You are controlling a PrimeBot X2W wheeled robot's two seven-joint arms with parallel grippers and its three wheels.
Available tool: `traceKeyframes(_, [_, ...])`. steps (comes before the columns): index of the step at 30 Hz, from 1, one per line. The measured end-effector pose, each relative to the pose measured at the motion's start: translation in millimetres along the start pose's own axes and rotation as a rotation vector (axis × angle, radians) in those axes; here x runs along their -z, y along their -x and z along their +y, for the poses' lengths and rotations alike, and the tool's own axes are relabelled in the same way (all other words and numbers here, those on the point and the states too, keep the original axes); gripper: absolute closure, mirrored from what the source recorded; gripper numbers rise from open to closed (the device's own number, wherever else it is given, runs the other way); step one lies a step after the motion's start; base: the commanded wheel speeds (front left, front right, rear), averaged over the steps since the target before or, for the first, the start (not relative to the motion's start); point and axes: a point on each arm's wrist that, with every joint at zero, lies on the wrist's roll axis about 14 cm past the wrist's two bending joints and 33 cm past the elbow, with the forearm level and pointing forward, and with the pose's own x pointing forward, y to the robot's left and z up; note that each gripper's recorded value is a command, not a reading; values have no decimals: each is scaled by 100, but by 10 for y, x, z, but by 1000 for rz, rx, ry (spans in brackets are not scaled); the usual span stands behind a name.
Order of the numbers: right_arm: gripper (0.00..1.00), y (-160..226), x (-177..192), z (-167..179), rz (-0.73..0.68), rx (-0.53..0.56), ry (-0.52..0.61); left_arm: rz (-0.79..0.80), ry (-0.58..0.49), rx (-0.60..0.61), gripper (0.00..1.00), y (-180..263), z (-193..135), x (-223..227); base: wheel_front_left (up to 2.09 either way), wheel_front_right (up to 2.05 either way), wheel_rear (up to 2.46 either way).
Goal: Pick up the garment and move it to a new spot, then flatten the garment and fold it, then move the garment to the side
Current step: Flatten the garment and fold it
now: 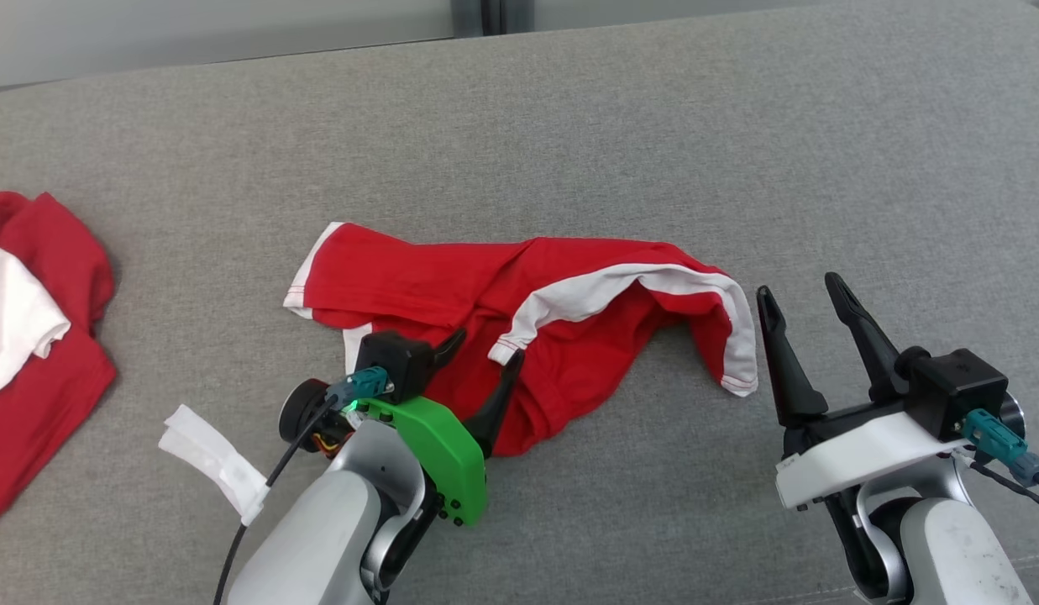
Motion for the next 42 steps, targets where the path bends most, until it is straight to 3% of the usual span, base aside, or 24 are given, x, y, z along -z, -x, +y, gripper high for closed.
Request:
traceKeyframes(5, [0,57,148,-135,44,43,-3,79,17,31,0,-123,-36,219,0,0,0])
traceKeyframes(6, [0,72,186,-149,57,49,-4,85,20,33,7,-134,-38,237,0,0,0])
traceKeyframes(7, [0,94,251,-157,81,52,-7,89,20,38,71,-146,-38,250,0,0,0])
traceKeyframes(8, [0,111,301,-155,97,52,-9,88,22,39,94,-154,-36,254,0,0,0])
traceKeyframes(9, [0,132,367,-146,118,50,-12,86,22,41,100,-161,-34,251,0,0,0])
traceKeyframes(17, [0,247,870,-3,277,13,-46,49,15,28,100,-163,57,186,0,0,0])
traceKeyframes(22, [1,136,1012,38,305,-9,-41,4,9,9,100,-151,141,82,0,0,0])
traceKeyframes(23, [66,105,1027,38,305,-11,-39,-2,8,4,100,-144,157,67,0,0,0])
traceKeyframes(24, [100,87,1061,21,317,-12,-25,-18,7,-2,100,-133,173,35,0,0,0])
traceKeyframes(27, [100,30,1051,2,303,-12,-26,-81,-10,-32,100,-77,257,-114,0,0,0])
traceKeyframes(32, [100,-152,607,-131,142,-5,27,-231,-41,-95,100,82,381,-519,0,0,0])
traceKeyframes(37, [100,-300,-120,-137,-62,-35,112,-451,-139,-155,100,406,441,-1189,0,0,0])
traceKeyframes(42, [100,-310,-1049,-118,-280,-56,225,-653,-284,-167,100,836,295,-1852,0,0,0])
